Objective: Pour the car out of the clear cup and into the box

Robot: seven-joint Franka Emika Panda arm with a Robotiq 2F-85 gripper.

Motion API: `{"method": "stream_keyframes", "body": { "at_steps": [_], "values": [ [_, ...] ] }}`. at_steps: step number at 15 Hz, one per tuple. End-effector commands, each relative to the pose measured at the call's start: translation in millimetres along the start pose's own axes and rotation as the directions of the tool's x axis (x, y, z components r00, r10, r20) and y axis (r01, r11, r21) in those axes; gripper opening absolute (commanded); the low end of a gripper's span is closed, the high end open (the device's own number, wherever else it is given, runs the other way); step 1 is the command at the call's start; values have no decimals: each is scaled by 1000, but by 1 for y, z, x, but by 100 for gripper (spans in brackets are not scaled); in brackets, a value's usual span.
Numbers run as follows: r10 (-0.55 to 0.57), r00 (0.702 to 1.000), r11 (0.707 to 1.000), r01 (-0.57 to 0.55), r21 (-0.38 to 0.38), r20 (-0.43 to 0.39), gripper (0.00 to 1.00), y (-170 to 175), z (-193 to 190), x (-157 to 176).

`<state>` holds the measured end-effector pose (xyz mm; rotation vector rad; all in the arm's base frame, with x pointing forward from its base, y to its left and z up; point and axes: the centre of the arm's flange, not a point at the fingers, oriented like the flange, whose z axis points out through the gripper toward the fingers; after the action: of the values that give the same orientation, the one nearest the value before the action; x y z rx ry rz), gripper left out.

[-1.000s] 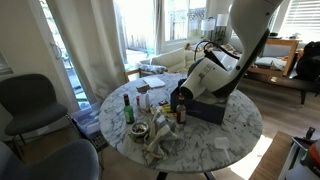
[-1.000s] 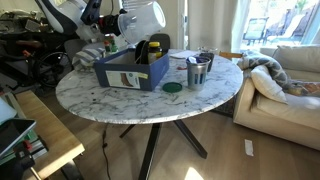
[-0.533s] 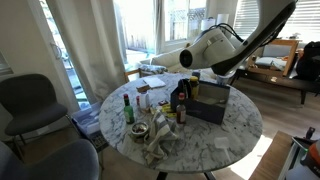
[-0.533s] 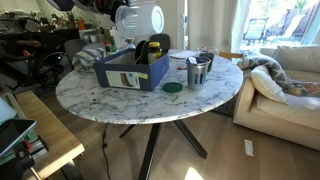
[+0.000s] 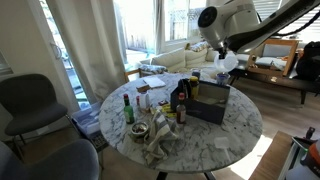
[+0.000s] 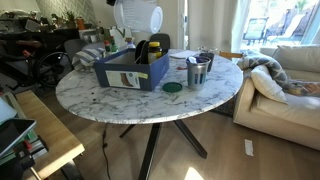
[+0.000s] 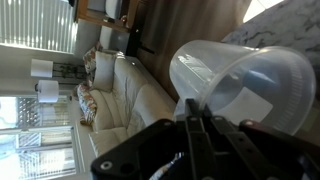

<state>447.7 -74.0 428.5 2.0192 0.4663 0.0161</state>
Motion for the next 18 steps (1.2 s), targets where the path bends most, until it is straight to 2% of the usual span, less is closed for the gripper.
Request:
{"method": "stream_keyframes", "body": {
  "at_steps": [1, 2, 5, 6, 9, 11, 13, 17, 18],
  "values": [
    [75, 997, 997, -75, 32, -6, 1, -2, 10, -20],
    [58, 998, 998, -57, 34, -22, 5, 7, 5, -10],
    [66, 998, 997, -66, 38, -10, 5, 5, 9, -14],
    [80, 997, 994, -81, 66, 15, 1, -1, 12, -17],
    [225, 968, 959, -241, 150, 114, 1, 5, 25, -12],
    [294, 940, 928, -324, 184, 171, 1, 17, 40, -8],
    [378, 901, 890, -417, 185, 215, 1, 27, 51, -8],
    [519, 794, 802, -580, 140, 316, 1, 41, 73, -13],
    [467, 848, 843, -512, 162, 252, 5, 38, 62, -19]
  ]
}}
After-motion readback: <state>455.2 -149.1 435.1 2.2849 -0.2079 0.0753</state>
